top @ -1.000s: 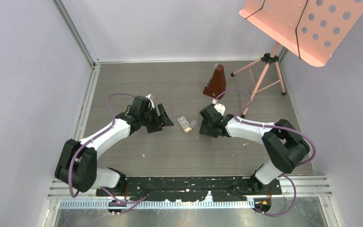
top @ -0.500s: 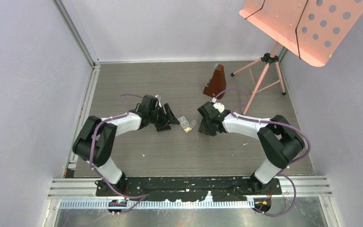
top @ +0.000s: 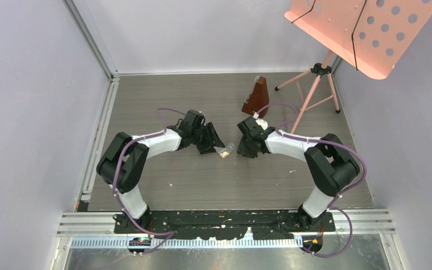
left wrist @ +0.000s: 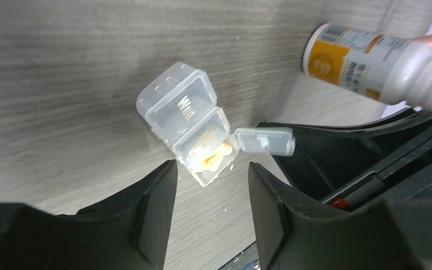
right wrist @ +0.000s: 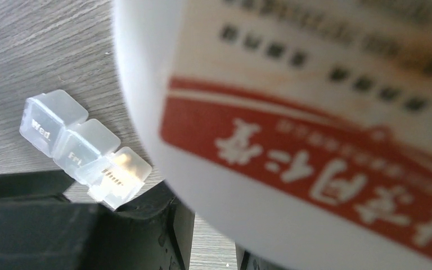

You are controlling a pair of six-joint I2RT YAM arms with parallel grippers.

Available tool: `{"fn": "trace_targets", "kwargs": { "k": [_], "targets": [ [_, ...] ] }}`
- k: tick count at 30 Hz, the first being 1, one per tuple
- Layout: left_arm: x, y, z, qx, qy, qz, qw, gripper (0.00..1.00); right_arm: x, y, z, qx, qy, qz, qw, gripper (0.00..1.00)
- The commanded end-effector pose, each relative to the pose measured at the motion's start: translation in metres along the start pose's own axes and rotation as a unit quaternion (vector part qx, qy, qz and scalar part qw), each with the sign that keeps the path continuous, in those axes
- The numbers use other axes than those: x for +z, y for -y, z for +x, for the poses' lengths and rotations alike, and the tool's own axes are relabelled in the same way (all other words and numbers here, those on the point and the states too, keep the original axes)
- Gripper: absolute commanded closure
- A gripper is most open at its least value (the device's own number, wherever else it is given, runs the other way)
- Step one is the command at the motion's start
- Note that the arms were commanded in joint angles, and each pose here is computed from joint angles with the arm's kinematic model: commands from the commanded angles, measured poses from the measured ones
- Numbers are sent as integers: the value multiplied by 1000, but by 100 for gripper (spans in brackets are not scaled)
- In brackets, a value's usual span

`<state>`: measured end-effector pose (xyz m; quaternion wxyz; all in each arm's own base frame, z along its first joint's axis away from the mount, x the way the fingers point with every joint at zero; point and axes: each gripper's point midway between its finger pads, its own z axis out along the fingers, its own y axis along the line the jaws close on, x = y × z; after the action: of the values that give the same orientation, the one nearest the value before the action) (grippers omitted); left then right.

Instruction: Sort the pills into containers

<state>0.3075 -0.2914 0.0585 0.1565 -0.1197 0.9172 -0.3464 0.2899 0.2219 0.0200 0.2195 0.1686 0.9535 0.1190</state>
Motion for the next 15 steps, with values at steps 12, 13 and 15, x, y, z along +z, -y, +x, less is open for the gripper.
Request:
{"fn": "trace_targets", "kwargs": {
  "k": [12, 13, 15],
  "targets": [
    [7, -20, 2, -63, 23, -49, 997, 48, 7, 7, -1, -33, -10, -10, 999, 66],
    [8, -20, 1, -67, 27, -46, 996, 48, 7, 4, 1, -21, -15, -17, 1000, 66],
    [10, -19, -2, -72, 34, -44, 996, 47, 6, -2, 1, -17, -22, -30, 999, 66]
  ]
}}
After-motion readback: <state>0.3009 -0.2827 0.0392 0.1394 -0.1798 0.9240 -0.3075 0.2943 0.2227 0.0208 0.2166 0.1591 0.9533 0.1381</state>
